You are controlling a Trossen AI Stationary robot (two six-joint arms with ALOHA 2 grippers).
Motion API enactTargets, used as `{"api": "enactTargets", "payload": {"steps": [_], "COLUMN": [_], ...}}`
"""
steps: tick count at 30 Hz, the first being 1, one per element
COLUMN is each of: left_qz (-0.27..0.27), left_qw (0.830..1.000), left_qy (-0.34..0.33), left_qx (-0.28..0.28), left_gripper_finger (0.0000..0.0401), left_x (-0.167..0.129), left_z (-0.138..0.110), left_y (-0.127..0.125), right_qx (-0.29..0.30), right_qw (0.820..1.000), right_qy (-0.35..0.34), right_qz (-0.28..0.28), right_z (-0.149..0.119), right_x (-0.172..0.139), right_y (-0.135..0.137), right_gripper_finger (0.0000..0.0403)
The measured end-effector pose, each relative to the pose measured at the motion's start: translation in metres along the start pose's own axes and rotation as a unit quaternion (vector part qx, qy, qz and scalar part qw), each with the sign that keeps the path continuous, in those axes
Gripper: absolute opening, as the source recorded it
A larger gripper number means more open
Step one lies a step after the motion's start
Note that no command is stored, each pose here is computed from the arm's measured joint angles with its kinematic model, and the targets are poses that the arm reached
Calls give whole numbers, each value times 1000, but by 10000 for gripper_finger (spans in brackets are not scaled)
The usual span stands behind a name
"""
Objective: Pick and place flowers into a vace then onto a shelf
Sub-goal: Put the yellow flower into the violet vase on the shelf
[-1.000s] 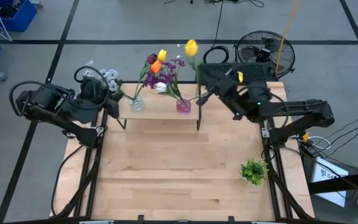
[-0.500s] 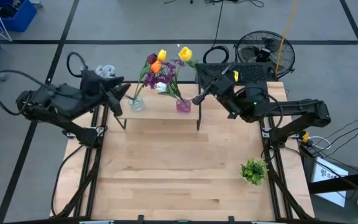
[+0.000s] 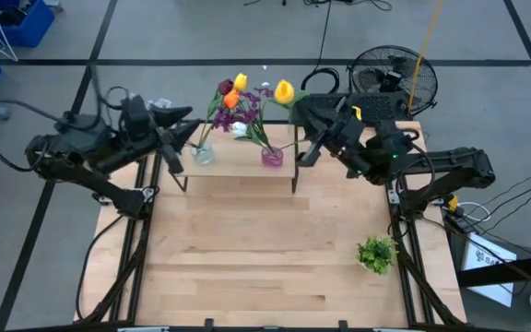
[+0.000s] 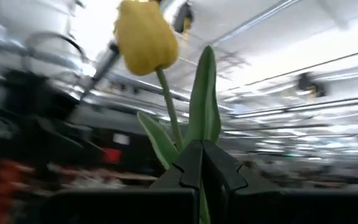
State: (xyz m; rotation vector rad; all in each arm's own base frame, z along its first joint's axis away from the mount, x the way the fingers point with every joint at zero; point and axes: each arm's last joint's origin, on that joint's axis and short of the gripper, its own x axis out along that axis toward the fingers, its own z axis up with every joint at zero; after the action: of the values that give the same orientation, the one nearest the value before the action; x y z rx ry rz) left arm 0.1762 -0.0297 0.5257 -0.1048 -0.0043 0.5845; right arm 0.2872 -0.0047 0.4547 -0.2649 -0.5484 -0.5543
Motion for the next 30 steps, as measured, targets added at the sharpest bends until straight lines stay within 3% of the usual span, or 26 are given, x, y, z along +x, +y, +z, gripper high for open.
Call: {"api": "enactTargets", "payload": {"steps": [6, 12, 14, 21, 26, 30], "left_qz": [-105, -100, -99, -102, -150, -159], "left_qw": [994, 987, 983, 984, 982, 983], "left_qy": [-4, -27, -38, -67, -75, -69], "left_qx": [-1, 125, 151, 132, 84, 53], "left_gripper_finger": [186, 186, 186, 186, 186, 186], "left_x": [28, 56, 61, 73, 78, 85], "left_z": [-6, -19, -20, -20, -17, -18], "left_y": [-29, -57, -63, -71, -67, -65], "right_qx": [152, 276, 286, 284, 283, 283], "right_qw": [985, 953, 949, 946, 946, 945], "right_qy": [-17, 21, 30, 40, 50, 54], "right_qz": [82, 126, 132, 148, 150, 153], "right_z": [1, -3, -2, -1, -2, -3], "right_x": [0, -3, -5, -10, -10, -11], "right_y": [5, 13, 17, 26, 27, 28], "right_gripper_finger": [0, 0, 0, 0, 0, 0]}}
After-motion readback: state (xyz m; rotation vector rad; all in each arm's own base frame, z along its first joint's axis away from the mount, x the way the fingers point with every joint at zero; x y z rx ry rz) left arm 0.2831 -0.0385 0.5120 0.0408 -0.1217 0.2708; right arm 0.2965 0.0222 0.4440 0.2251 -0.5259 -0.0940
